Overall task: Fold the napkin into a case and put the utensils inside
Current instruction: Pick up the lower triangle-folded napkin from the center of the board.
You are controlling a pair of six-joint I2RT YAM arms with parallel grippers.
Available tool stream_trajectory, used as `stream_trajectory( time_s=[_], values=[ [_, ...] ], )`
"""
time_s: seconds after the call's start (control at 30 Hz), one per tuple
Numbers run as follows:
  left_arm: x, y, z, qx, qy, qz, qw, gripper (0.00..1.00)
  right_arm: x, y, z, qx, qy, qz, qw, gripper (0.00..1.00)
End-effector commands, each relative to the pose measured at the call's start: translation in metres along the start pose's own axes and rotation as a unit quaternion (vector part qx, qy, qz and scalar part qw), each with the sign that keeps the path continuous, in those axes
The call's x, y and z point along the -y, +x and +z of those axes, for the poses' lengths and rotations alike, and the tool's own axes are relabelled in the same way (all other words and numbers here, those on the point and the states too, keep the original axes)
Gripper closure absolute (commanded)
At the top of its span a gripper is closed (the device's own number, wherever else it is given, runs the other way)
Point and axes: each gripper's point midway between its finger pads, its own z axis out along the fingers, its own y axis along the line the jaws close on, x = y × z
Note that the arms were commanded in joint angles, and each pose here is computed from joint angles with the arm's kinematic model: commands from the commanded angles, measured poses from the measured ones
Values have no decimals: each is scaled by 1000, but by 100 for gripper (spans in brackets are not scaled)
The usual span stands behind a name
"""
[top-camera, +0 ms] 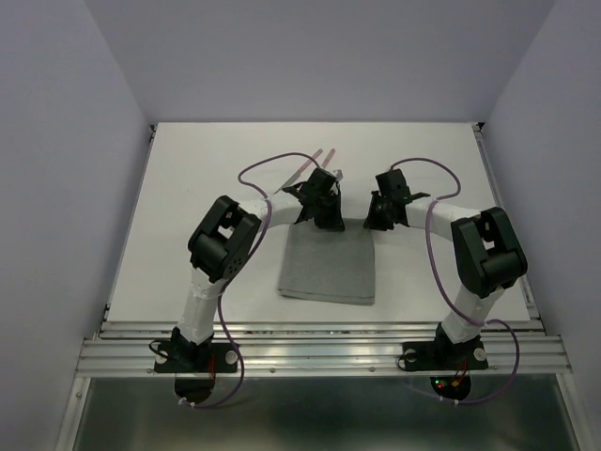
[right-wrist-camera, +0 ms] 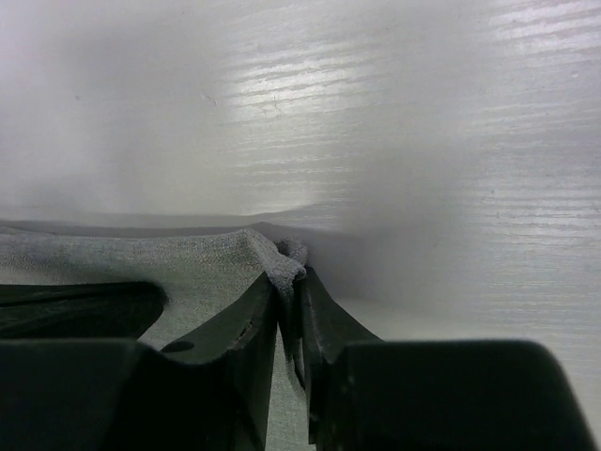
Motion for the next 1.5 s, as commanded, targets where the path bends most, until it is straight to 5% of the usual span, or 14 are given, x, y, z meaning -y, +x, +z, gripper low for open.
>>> stream_trajectory(
  time_s=[0.0, 0.43, 0.47, 0.5, 0.57, 0.6, 0.7, 0.97, 1.47],
  values=[
    [17, -27, -34, 43, 24, 13, 999, 100, 6, 10, 3, -12, 2, -5, 1000, 83],
    [-4, -4, -8, 6, 15, 0, 1000, 100, -9, -4, -17, 4, -27, -9, 1000, 91],
    [-1, -5, -9, 6, 21, 0, 1000, 100, -5, -1, -16, -2, -17, -10, 1000, 89],
    [4, -9, -13, 10, 27, 1, 1000, 100, 0, -4, -15, 4, 0, -10, 1000, 70],
    [13, -15, -19, 17, 39, 2, 999, 100, 9, -4, -13, 6, 22, -8, 1000, 58],
    [19, -21, -25, 25, 46, 5, 999, 100, 13, -3, -13, 8, 31, -5, 999, 43],
    [31, -30, -35, 35, 59, 10, 998, 100, 22, -5, -17, 17, 54, -3, 998, 35],
    [36, -35, -27, 26, 62, 12, 998, 100, 21, -5, -20, 19, 54, 4, 998, 35],
    [-17, -16, -2, -3, -18, 19, 1000, 100, 16, -8, -24, 19, 28, 21, 999, 42]
  ],
)
